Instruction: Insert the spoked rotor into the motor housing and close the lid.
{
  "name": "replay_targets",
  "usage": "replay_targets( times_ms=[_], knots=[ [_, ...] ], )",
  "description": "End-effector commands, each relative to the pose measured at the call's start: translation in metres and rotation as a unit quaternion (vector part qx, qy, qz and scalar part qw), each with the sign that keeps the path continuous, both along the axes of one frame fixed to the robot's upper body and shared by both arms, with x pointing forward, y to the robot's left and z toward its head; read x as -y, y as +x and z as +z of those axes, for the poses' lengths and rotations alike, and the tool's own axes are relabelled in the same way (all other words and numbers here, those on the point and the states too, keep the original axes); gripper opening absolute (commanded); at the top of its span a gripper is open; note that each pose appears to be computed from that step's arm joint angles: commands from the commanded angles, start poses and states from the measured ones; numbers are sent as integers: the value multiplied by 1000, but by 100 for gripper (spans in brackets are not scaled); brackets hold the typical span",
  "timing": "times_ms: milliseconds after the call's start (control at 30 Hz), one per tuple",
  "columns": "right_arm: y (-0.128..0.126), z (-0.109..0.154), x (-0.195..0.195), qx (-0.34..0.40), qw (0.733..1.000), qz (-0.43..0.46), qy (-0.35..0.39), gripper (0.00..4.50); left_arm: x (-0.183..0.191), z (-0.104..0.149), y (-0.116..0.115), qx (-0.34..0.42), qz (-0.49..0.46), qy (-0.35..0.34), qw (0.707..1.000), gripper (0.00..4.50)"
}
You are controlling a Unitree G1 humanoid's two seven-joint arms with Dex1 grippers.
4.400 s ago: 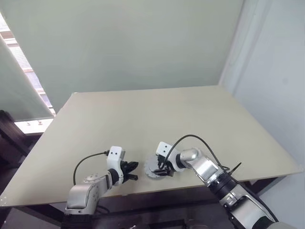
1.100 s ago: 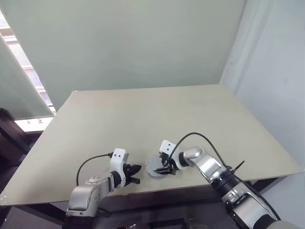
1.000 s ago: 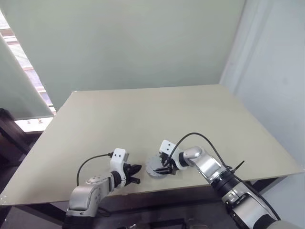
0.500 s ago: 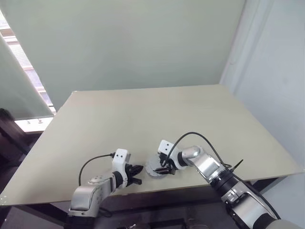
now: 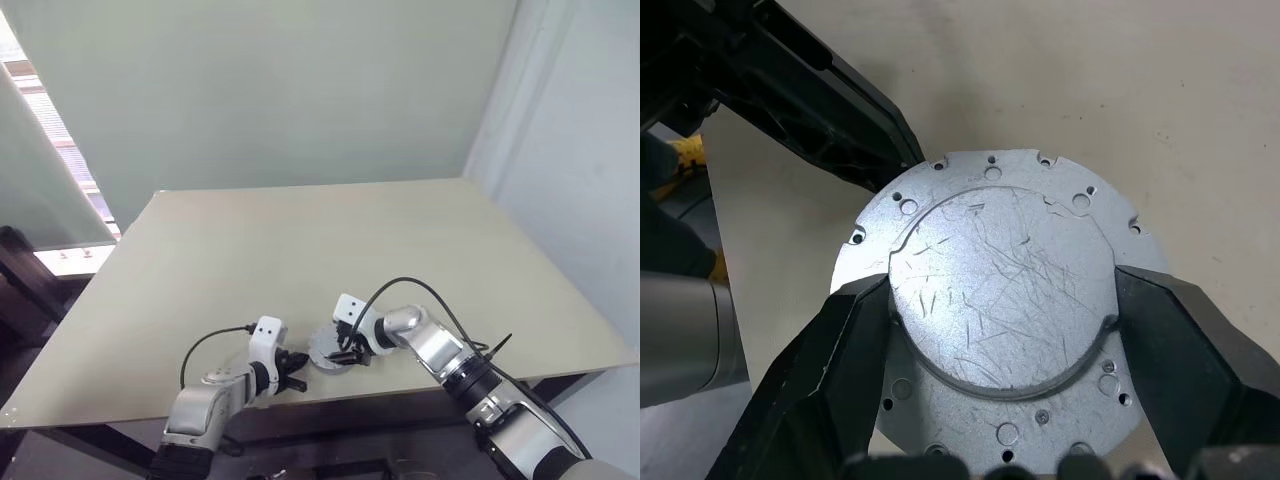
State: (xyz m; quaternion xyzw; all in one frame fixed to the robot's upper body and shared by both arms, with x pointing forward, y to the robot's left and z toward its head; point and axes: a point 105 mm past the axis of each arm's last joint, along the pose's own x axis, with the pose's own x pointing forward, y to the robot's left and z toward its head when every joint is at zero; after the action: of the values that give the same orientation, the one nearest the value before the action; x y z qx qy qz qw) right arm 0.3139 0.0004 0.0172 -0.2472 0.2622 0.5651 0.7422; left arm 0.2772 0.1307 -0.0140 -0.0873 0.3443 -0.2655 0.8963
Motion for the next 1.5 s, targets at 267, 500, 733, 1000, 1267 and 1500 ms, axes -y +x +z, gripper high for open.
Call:
replay_targets(
  times_ms=[267, 500, 733, 1000, 1267, 1500],
  knots=[
    [1, -2, 4, 5, 1000, 2, -17, 325, -11, 50, 32, 97, 34, -49, 994, 0],
    [0, -2, 3, 4, 1000, 2, -16, 325, 0, 51, 28, 87, 9, -65, 994, 0],
    [1, -3, 4, 1, 1000, -3, -16, 325, 11, 22, 10, 28, -20, -50, 998, 0],
    [1, -2, 4, -3, 1000, -9, -13, 325, 5, 5, 7, 7, -18, -13, 1000, 0],
    [0, 2, -1, -11, 1000, -7, 2, 425, 8, 1, 5, 5, -24, -3, 1000, 0],
    [1, 9, -6, -18, 999, -12, 30, 448, 10, -1, 5, 4, -31, 4, 1000, 0]
  ],
)
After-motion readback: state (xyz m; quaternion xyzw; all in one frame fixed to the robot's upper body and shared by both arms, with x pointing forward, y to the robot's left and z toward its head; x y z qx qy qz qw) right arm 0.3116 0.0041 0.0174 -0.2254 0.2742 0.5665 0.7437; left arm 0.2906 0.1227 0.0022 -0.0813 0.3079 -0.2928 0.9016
